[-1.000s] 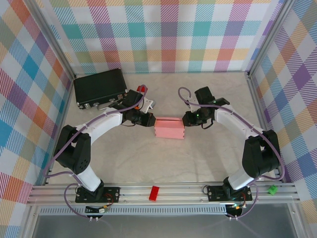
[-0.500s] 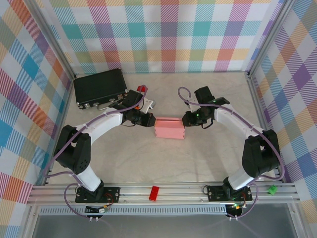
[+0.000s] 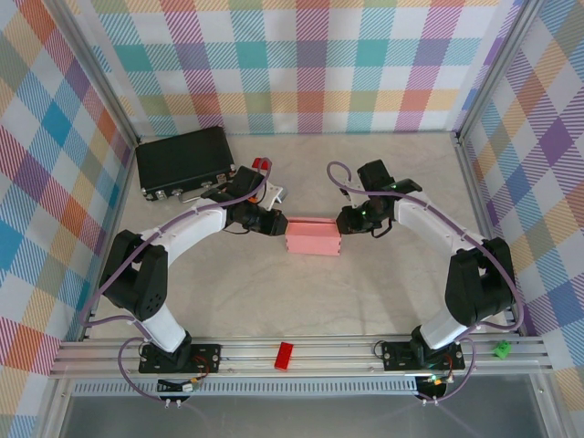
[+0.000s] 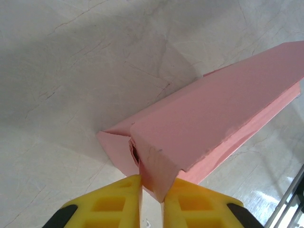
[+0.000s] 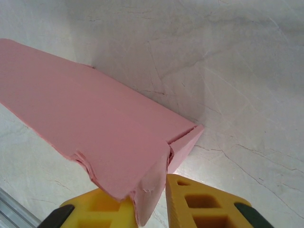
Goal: Fold the paper box
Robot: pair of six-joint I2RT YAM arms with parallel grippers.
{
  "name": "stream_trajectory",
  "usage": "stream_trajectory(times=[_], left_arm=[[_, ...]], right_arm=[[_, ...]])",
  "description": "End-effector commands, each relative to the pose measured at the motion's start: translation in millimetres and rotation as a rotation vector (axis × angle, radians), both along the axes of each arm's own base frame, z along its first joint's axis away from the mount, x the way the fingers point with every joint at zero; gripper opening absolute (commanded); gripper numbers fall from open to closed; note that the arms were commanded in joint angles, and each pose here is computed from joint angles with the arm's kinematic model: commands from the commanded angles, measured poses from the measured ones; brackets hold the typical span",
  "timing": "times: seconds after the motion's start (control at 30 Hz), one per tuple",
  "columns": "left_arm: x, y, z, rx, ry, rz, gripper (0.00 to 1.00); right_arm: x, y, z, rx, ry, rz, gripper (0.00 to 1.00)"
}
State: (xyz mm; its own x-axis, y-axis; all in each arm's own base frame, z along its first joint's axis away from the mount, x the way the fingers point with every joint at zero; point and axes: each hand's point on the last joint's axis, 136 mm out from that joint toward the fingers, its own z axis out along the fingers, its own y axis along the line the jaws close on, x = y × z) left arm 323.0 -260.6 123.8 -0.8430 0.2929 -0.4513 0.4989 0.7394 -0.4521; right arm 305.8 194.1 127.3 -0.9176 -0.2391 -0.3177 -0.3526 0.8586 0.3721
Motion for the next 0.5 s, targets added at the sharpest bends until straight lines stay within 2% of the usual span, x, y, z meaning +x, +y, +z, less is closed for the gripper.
stream_trajectory(times=[0.0,0.47], left_arm=[[-10,3,-6,0.034,0.031,-0.006,0.18],[-9,4,10,0.018,-0.01,-0.001,0.29]], right_arm=[[-4,-1,11,-0.008,-0.011,0.006,0.22],[-5,-7,13,-0.034,-0.027,-0.004,0.23]])
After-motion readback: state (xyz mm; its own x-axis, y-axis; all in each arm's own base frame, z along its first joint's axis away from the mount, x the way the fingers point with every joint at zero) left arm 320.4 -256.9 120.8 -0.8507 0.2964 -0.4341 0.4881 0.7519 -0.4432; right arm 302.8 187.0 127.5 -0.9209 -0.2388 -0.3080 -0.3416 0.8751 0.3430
